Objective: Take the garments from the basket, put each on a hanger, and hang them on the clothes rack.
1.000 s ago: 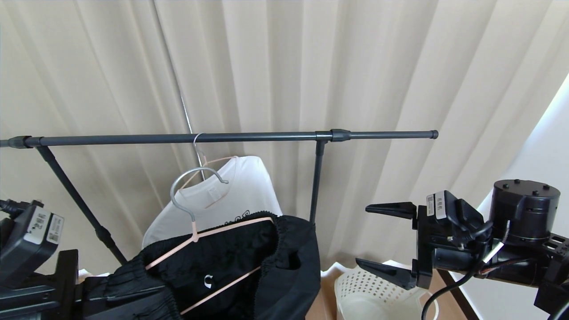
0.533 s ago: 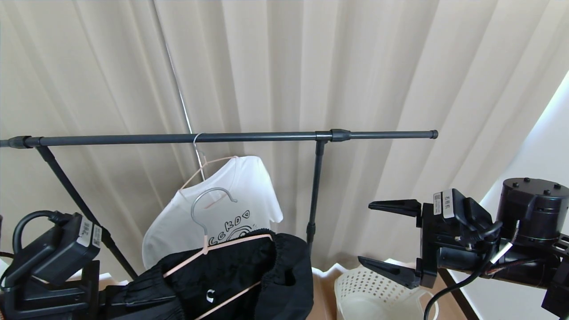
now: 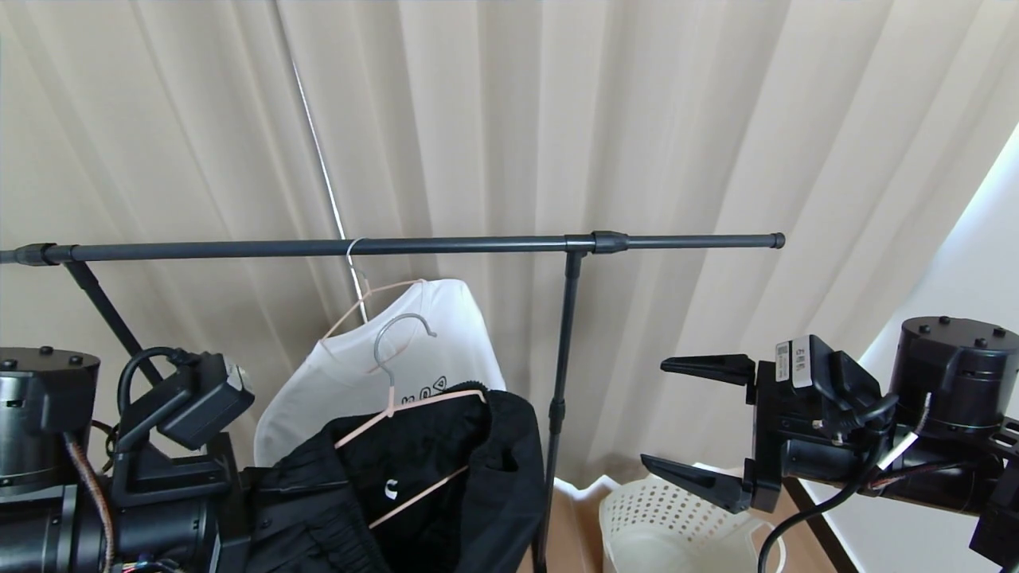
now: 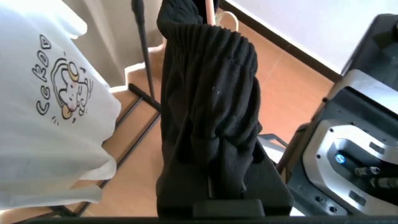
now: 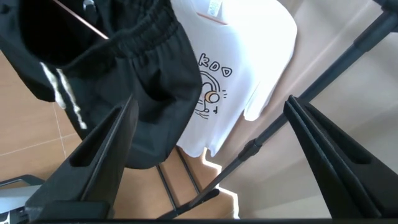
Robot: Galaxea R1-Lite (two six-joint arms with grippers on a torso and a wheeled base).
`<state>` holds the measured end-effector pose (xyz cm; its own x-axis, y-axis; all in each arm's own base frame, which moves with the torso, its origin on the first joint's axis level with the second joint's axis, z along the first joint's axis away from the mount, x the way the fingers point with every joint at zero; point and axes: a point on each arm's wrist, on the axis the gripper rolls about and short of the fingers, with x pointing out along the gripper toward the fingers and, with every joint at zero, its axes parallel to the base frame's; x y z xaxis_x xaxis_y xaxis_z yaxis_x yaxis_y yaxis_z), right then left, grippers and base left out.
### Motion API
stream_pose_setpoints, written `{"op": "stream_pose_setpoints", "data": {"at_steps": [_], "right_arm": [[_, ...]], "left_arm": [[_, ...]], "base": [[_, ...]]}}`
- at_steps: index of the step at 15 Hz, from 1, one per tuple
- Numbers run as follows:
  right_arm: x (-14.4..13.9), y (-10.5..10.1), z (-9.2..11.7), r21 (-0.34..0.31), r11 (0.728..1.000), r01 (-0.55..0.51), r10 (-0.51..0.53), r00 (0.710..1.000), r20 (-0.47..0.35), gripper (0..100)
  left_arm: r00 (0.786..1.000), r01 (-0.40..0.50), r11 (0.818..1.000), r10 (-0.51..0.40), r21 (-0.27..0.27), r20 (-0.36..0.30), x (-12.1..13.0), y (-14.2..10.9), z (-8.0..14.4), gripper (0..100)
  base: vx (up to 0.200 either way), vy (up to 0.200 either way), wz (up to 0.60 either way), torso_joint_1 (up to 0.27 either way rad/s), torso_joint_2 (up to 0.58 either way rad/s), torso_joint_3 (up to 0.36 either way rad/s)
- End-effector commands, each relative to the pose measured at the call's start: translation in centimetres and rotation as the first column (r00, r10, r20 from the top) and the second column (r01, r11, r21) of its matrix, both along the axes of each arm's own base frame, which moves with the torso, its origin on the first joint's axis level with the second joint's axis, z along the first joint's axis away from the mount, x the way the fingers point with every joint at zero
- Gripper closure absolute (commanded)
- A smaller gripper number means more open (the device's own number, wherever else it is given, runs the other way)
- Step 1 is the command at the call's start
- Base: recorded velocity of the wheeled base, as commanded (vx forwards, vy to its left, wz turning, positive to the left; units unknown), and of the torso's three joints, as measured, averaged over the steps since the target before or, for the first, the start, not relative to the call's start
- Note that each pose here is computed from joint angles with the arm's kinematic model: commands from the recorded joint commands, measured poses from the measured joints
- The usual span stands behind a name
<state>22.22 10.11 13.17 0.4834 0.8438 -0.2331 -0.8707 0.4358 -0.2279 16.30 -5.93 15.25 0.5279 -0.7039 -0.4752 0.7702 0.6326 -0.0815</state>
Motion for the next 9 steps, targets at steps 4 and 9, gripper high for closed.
{"op": "stream_pose_setpoints", "data": {"at_steps": [4, 9], "right_arm": [[0.1, 0.0, 0.0, 0.001, 1.000, -0.001, 0.001, 1.000, 0.000, 0], [0.2, 0.1, 0.0, 0.000, 1.000, -0.001, 0.001, 1.000, 0.000, 0]], "left_arm": [[0.988, -0.150, 0.989, 0.150, -0.002, -0.037, 3.6, -1.1, -1.6, 100], [0.956, -0.294, 0.956, 0.294, -0.019, 0.016, 6.3, -4.4, -1.5, 100]], "base": [[0.000, 0.000, 0.00, 0.000, 0.00, 0.000], [0.000, 0.000, 0.00, 0.000, 0.00, 0.000]]}}
